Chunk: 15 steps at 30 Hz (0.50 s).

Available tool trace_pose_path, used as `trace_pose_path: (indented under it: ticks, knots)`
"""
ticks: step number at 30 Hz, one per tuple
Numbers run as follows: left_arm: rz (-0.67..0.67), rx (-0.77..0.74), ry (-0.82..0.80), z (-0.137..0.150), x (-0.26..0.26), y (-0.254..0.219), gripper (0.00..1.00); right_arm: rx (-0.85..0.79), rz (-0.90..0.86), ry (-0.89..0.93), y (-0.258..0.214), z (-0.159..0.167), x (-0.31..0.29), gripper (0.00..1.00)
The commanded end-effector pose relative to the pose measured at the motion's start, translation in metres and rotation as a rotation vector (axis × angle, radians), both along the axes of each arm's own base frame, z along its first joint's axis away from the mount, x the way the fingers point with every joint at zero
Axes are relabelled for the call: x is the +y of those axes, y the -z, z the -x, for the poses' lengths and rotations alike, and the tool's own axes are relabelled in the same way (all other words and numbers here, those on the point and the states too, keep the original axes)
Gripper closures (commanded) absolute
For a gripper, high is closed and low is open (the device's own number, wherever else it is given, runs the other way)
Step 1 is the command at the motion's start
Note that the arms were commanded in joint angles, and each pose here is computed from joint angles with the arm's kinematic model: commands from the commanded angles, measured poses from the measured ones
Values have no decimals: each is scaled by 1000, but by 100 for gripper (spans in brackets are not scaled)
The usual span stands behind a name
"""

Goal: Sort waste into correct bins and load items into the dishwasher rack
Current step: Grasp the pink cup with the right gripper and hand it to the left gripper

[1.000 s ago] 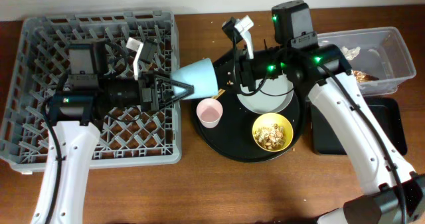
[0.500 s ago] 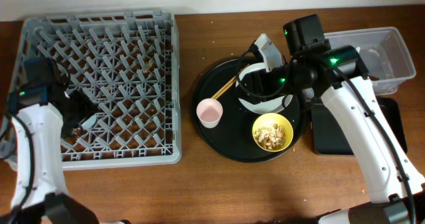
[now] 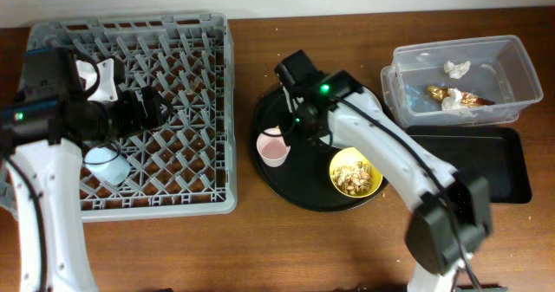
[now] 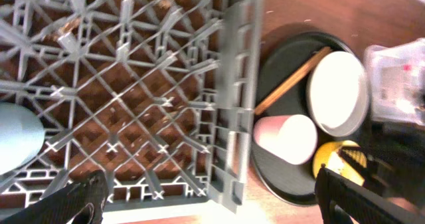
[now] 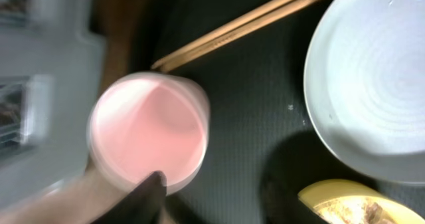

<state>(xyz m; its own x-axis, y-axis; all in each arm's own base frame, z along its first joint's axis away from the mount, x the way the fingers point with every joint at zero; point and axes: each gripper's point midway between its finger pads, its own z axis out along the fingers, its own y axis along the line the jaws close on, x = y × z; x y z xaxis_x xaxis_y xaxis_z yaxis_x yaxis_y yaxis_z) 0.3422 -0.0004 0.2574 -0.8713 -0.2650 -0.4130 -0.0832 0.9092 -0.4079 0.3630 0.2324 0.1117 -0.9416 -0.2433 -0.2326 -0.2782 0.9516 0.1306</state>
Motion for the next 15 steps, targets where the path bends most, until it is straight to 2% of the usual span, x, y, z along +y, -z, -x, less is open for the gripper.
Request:
trace_pose_path:
  ticks: [1, 2, 4, 6, 7, 10, 11, 13, 15]
  knots:
    - [65, -83, 84, 8, -20, -26, 1, 90, 29, 18, 45, -1, 3, 62]
    - [141, -128, 174, 9, -37, -36, 1, 103, 40, 18, 57, -2, 3, 70]
    - [282, -204, 273, 9, -61, -57, 1, 101, 33, 32, 54, -6, -1, 95]
    - [366, -240, 323, 10, -72, -69, 1, 103, -119, -20, 11, -2, 5, 96]
    - [397, -247, 339, 12, -76, -73, 1, 84, -253, -80, -23, 1, 12, 96]
    - [552, -303, 436, 20, -95, -98, 1, -113, -682, -193, -161, 10, -6, 96]
    - [625, -355, 519, 25, -109, -114, 1, -185, -805, -318, -198, 24, -2, 96]
    - [665, -388, 629, 34, -133, -125, 1, -273, -926, -455, -239, 43, 5, 96]
    - [747, -399, 771, 53, -163, -139, 1, -313, -1022, -627, -256, 63, 20, 96]
